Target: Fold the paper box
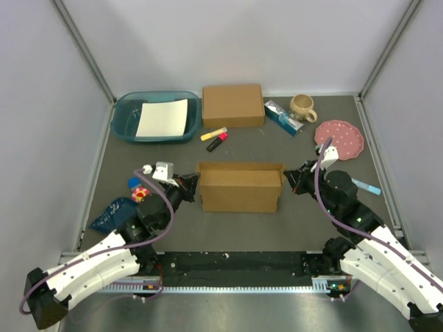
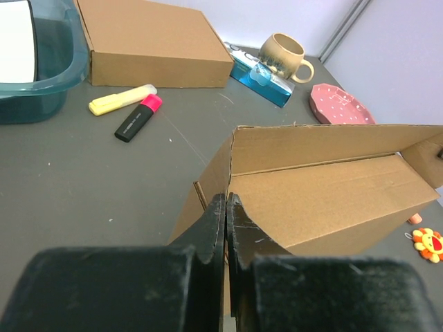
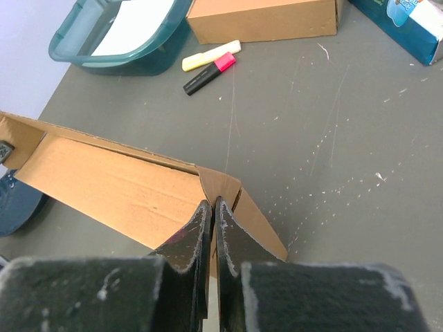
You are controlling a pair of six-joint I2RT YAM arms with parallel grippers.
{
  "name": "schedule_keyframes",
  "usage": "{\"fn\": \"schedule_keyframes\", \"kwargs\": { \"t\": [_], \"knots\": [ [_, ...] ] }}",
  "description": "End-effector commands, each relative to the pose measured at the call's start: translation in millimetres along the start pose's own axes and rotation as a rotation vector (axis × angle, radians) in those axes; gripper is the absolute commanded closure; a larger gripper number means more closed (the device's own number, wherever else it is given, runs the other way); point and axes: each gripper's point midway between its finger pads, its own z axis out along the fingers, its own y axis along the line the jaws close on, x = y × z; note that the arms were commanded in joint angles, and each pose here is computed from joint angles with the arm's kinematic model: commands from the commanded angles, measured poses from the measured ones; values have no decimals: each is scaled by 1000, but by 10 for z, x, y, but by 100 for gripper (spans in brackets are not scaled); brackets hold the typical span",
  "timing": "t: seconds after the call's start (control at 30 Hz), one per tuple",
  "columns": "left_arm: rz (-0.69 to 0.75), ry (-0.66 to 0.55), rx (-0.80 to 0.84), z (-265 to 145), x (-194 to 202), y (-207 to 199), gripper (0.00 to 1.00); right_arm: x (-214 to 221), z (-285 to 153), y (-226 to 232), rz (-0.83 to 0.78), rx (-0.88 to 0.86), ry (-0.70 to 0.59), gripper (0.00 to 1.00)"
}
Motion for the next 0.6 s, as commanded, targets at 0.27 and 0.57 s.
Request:
{"fn": "schedule_keyframes", "kwargs": {
  "t": [0.27, 0.57],
  "knots": [
    [89, 20, -17, -78, 366, 181, 100, 110, -59, -31, -15, 0, 39, 100],
    [183, 24, -30, -108, 544, 181, 100, 164, -62, -56, -17, 1, 46, 100]
  ]
}}
